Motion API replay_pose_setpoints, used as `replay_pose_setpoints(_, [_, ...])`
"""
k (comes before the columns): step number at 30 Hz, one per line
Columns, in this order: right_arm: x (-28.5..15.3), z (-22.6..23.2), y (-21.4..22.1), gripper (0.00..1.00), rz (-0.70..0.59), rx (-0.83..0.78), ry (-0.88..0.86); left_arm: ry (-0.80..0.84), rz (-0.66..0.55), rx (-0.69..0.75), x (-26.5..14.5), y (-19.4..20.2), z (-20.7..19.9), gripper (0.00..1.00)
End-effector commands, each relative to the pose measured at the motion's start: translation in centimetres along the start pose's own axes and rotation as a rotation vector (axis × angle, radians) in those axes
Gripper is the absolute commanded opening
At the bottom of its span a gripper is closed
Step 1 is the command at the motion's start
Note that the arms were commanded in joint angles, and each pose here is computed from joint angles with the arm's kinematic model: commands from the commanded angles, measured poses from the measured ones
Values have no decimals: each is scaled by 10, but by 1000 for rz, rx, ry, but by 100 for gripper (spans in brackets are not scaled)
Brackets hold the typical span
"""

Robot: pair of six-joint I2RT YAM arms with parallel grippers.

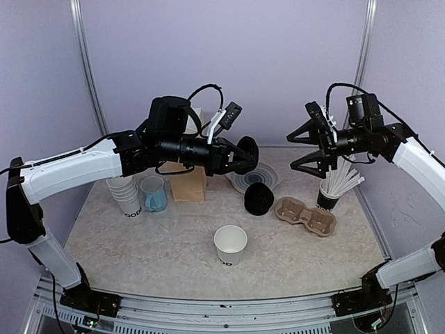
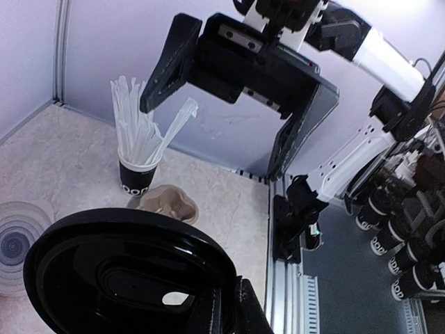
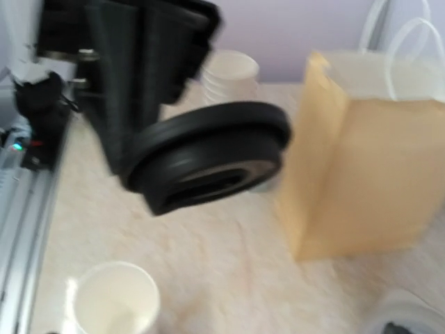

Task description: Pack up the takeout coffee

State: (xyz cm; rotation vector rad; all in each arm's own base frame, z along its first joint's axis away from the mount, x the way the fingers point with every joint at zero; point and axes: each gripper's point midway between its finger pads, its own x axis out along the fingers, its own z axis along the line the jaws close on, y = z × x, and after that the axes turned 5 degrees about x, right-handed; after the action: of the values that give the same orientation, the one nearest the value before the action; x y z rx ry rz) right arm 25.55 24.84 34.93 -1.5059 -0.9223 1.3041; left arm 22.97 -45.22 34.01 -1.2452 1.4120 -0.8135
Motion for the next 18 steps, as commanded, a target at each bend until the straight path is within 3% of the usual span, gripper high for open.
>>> replay_pose_setpoints(1, [12, 13, -16, 99, -78, 32, -131, 161, -196, 3, -25, -37, -17, 0])
replay_pose_setpoints(9, [45, 3, -53, 99, -88, -14, -84, 256, -313, -32, -43, -53, -28, 0])
replay_pose_setpoints(18, [67, 19, -67, 100, -106, 8, -170, 293, -377, -26, -41, -56, -34, 0])
